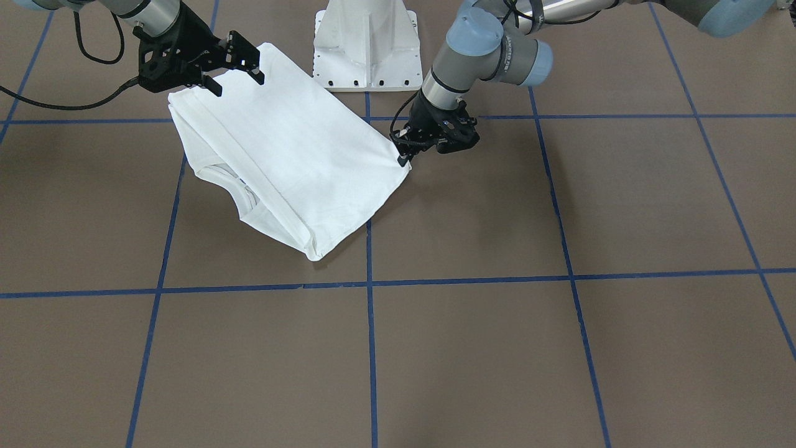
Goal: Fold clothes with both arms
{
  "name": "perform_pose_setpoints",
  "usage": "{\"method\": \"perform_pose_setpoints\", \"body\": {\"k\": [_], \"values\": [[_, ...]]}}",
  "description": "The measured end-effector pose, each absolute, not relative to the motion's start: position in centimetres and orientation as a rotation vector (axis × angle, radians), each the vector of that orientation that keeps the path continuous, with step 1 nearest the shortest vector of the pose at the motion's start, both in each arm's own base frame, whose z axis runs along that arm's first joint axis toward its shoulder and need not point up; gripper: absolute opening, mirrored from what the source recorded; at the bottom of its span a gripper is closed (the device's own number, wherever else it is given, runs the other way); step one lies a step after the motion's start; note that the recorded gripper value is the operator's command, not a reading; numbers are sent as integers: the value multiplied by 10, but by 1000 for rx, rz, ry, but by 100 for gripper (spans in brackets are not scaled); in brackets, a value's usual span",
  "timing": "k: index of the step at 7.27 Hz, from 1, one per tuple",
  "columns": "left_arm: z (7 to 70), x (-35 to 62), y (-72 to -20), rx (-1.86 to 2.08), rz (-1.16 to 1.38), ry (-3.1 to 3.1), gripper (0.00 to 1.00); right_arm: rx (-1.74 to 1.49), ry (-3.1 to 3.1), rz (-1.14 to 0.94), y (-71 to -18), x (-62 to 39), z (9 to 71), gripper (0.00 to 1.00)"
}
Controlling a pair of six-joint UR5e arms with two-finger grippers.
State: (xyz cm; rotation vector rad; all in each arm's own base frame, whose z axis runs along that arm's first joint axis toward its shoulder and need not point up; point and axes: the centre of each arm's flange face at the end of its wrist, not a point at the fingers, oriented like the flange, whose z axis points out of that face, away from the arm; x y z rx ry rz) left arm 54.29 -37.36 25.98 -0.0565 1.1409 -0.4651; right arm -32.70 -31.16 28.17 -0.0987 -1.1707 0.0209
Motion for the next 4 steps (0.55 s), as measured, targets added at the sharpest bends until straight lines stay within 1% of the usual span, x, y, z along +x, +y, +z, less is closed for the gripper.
{"method": "perform_pose_setpoints", "body": {"k": [2, 4], "values": [[275, 522, -455, 73, -469, 1089, 0, -86, -1173, 35, -317, -322, 281, 100], [272, 515, -541, 160, -495, 1036, 0, -66, -1172, 50, -323, -320, 280, 100]]}}
